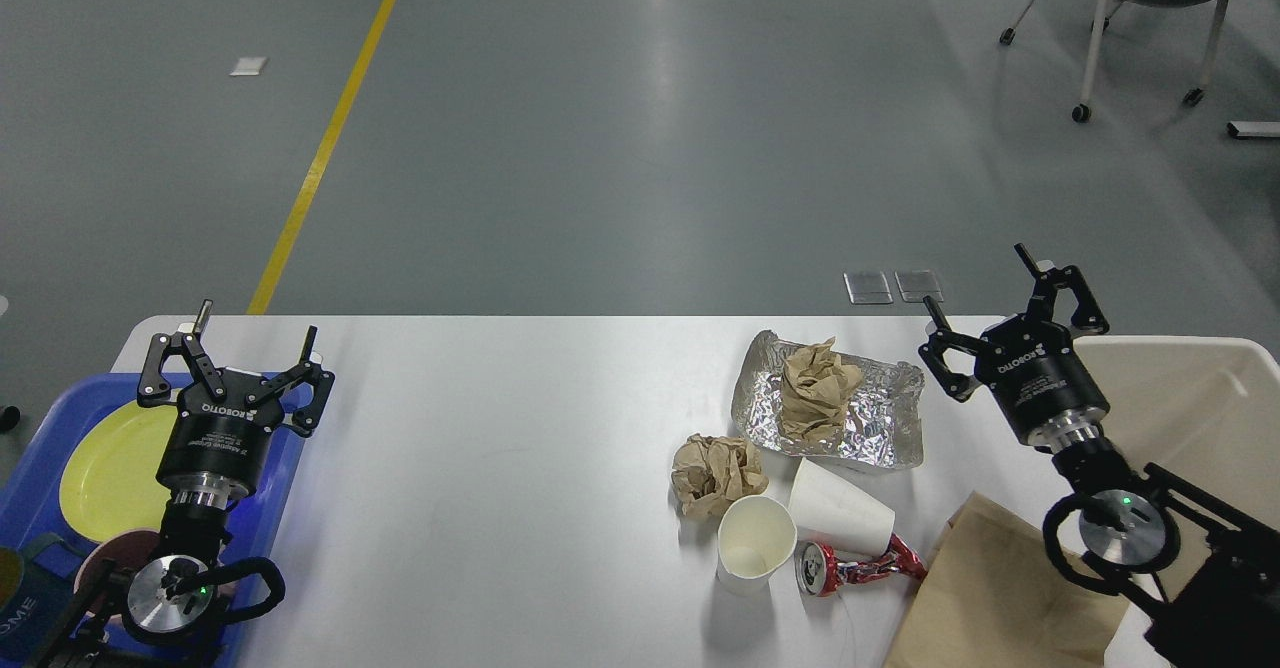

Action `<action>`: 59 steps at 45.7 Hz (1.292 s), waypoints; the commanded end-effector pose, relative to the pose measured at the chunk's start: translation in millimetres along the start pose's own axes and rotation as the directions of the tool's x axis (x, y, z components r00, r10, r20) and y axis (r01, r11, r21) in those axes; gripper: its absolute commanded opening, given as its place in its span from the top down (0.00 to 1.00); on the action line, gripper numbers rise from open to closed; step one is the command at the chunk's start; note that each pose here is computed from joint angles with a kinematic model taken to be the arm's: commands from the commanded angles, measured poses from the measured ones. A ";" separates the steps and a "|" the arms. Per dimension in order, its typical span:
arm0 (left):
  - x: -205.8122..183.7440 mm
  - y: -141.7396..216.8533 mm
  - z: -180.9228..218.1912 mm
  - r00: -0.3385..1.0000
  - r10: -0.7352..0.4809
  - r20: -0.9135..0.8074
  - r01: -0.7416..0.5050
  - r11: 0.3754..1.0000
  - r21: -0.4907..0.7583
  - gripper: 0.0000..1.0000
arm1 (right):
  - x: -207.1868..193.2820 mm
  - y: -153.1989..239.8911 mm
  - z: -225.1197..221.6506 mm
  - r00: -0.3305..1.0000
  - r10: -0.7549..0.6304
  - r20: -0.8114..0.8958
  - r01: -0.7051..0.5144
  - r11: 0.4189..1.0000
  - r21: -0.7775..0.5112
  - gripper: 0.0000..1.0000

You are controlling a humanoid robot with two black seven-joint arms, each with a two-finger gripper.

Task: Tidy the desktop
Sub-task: 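Lift the right gripper out of the bin toward the table, then swing the right gripper up and down to the brown paper bag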

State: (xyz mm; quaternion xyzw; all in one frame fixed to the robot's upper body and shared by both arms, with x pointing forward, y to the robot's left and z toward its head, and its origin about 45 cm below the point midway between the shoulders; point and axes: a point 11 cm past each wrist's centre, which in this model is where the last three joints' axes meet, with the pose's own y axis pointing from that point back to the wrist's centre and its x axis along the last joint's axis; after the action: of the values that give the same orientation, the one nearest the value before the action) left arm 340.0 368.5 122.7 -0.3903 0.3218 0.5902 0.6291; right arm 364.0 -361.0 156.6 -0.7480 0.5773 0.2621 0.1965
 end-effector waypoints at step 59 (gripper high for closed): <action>0.0 0.0 0.2 1.000 0.000 -0.001 0.000 1.000 -0.001 0.04 | -263.4 13.8 -121.7 0.165 -0.918 -0.361 -0.628 0.184 -0.756 0.00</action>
State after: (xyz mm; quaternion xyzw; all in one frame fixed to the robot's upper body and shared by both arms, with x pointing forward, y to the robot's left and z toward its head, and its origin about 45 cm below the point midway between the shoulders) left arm 340.0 368.3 122.6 -0.3902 0.3222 0.5900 0.6292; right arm 347.4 -246.7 394.5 -0.7281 0.1187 -0.0196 -0.6749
